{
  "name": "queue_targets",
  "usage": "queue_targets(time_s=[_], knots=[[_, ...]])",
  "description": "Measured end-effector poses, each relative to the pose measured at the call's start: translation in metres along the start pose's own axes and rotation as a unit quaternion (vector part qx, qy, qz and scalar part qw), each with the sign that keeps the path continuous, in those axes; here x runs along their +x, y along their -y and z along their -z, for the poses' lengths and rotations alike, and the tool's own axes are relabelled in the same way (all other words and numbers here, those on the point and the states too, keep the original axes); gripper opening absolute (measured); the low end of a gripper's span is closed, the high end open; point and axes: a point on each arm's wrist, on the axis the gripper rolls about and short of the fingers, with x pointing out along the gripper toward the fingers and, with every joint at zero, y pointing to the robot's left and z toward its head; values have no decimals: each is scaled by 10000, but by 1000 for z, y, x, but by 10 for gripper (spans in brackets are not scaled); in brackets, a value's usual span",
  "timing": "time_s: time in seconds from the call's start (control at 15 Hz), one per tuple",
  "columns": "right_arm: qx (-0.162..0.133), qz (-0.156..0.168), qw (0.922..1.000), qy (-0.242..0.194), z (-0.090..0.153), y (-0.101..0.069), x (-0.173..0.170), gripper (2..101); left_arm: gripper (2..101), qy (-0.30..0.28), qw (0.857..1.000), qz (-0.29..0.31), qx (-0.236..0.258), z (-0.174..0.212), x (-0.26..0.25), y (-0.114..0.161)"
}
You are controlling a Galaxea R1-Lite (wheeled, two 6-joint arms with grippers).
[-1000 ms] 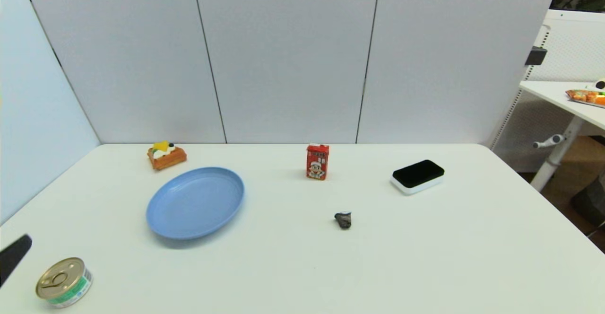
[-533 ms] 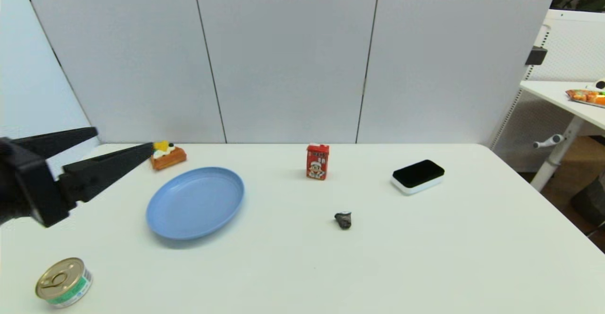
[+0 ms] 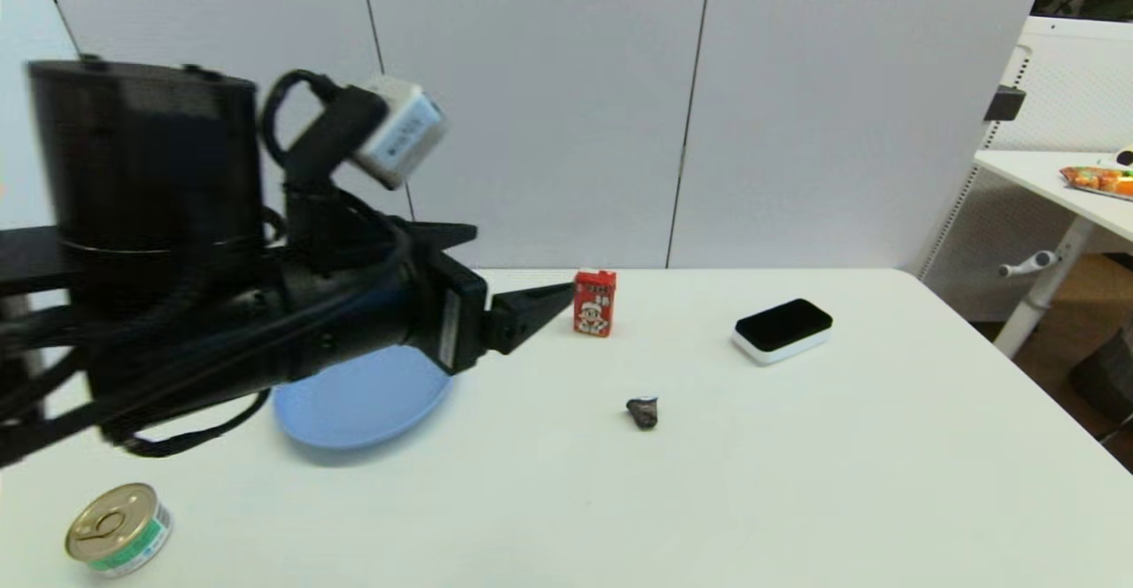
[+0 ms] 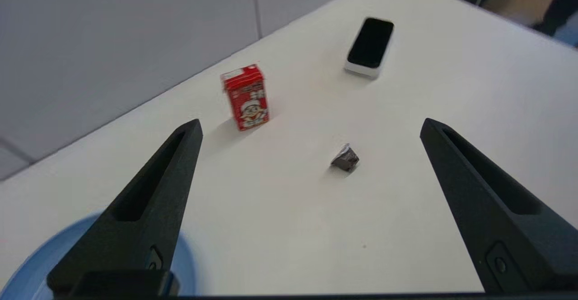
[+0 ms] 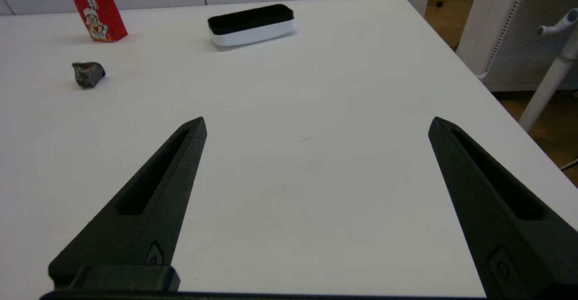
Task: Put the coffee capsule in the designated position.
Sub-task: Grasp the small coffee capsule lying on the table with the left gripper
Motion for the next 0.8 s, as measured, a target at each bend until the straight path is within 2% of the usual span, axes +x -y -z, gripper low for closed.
queue_targets(time_s=[0.27, 0.47, 0.8], knots=[[0, -1, 10000, 2, 0, 0, 0, 973, 978, -350, 9935, 748, 789, 20, 54, 12], [0, -3, 10000, 0, 0, 0, 0, 973, 978, -450, 9860, 1213, 1056, 40, 82, 12], [0, -5, 10000, 0, 0, 0, 0, 973, 978, -375, 9764, 1607, 1392, 69, 124, 8]])
